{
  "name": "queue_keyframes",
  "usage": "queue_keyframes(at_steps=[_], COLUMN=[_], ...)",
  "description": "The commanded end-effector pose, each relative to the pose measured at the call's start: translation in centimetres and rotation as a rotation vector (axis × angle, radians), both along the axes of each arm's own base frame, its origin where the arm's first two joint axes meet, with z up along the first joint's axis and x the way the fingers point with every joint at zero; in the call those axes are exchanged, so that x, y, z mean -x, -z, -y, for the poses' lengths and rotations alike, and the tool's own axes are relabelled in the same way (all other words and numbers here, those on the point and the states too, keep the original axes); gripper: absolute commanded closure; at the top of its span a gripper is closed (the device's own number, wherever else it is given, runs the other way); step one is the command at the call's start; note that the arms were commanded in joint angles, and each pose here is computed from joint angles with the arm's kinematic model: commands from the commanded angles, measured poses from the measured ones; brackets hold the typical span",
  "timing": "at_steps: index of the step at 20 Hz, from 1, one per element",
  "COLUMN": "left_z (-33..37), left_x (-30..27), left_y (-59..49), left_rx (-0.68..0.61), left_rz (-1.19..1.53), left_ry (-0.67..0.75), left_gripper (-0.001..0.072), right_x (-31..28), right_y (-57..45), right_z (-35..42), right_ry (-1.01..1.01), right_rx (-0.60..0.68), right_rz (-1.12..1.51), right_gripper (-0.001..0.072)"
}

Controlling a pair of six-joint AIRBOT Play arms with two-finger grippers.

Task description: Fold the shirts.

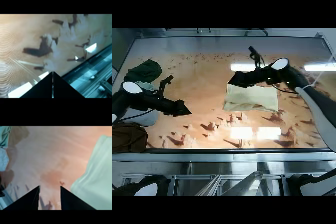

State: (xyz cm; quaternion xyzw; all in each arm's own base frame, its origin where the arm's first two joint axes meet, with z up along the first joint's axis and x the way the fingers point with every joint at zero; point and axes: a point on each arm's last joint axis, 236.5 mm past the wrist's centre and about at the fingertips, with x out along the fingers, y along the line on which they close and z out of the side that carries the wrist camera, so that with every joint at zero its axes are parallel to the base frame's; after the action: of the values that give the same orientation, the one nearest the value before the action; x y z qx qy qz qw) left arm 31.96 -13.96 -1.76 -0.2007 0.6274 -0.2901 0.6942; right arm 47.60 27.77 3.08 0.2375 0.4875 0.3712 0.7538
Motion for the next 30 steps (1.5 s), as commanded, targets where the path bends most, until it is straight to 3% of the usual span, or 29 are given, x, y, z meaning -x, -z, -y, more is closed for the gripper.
queue_keyframes(at_steps=[1, 4, 5, 6, 7, 11, 13, 20, 21, 22, 23, 26, 28, 30], left_z=[-1.0, -1.7, -1.8, -1.7, -1.5, -0.5, 0.1, 0.4, 0.4, 0.5, 0.5, 0.6, 0.6, 0.6], left_x=[0.6, 0.8, 1.0, 1.1, 1.3, 0.9, 0.7, -0.5, -0.6, -0.6, -0.6, -0.3, -0.2, -0.2], left_y=[-0.6, -1.5, -1.9, -2.3, -2.8, -5.4, -6.6, -9.1, -9.1, -9.2, -9.2, -9.2, -9.2, -9.2], left_rx=[0.032, 0.028, 0.027, 0.027, 0.028, 0.083, 0.121, 0.147, 0.149, 0.156, 0.157, 0.159, 0.161, 0.159], left_rz=[0.020, 0.051, 0.065, 0.075, 0.089, 0.140, 0.163, 0.224, 0.225, 0.224, 0.224, 0.216, 0.214, 0.214], left_ry=[-0.033, -0.057, -0.061, -0.063, -0.055, -0.084, -0.097, -0.102, -0.102, -0.104, -0.103, -0.095, -0.093, -0.092], left_gripper=[0.0675, 0.0675, 0.0675, 0.0675, 0.0677, 0.0669, 0.0278, 0.0280, 0.0280, 0.0280, 0.0280, 0.0280, 0.0280, 0.0280], right_x=[0.5, 1.4, 2.3, 3.2, 3.9, 4.9, 4.4, 3.3, 2.8, 2.2, 1.5, -2.0, -4.9, -2.8], right_y=[-2.7, -1.4, 0.1, 1.6, 3.2, 8.8, 10.6, 12.4, 11.8, 11.2, 10.3, 5.2, 0.7, -1.3], right_z=[8.1, 20.8, 24.5, 26.9, 28.6, 29.7, 27.8, 20.6, 19.7, 19.2, 19.1, 22.6, 30.5, 41.3], right_ry=[0.038, 0.241, 0.315, 0.364, 0.404, 0.376, 0.338, 0.240, 0.234, 0.229, 0.231, 0.307, 0.525, 0.828], right_rx=[0.052, 0.248, 0.294, 0.304, 0.285, 0.197, 0.131, -0.017, -0.038, -0.059, -0.079, -0.075, -0.002, 0.126], right_rz=[-0.030, -0.127, -0.180, -0.232, -0.282, -0.378, -0.404, -0.431, -0.410, -0.382, -0.356, -0.234, -0.134, -0.175], right_gripper=[0.0421, 0.0416, 0.0325, 0.0155, 0.0123, 0.0123, 0.0125, 0.0145, 0.0230, 0.0537, 0.0690, 0.0694, 0.0694, 0.0695])
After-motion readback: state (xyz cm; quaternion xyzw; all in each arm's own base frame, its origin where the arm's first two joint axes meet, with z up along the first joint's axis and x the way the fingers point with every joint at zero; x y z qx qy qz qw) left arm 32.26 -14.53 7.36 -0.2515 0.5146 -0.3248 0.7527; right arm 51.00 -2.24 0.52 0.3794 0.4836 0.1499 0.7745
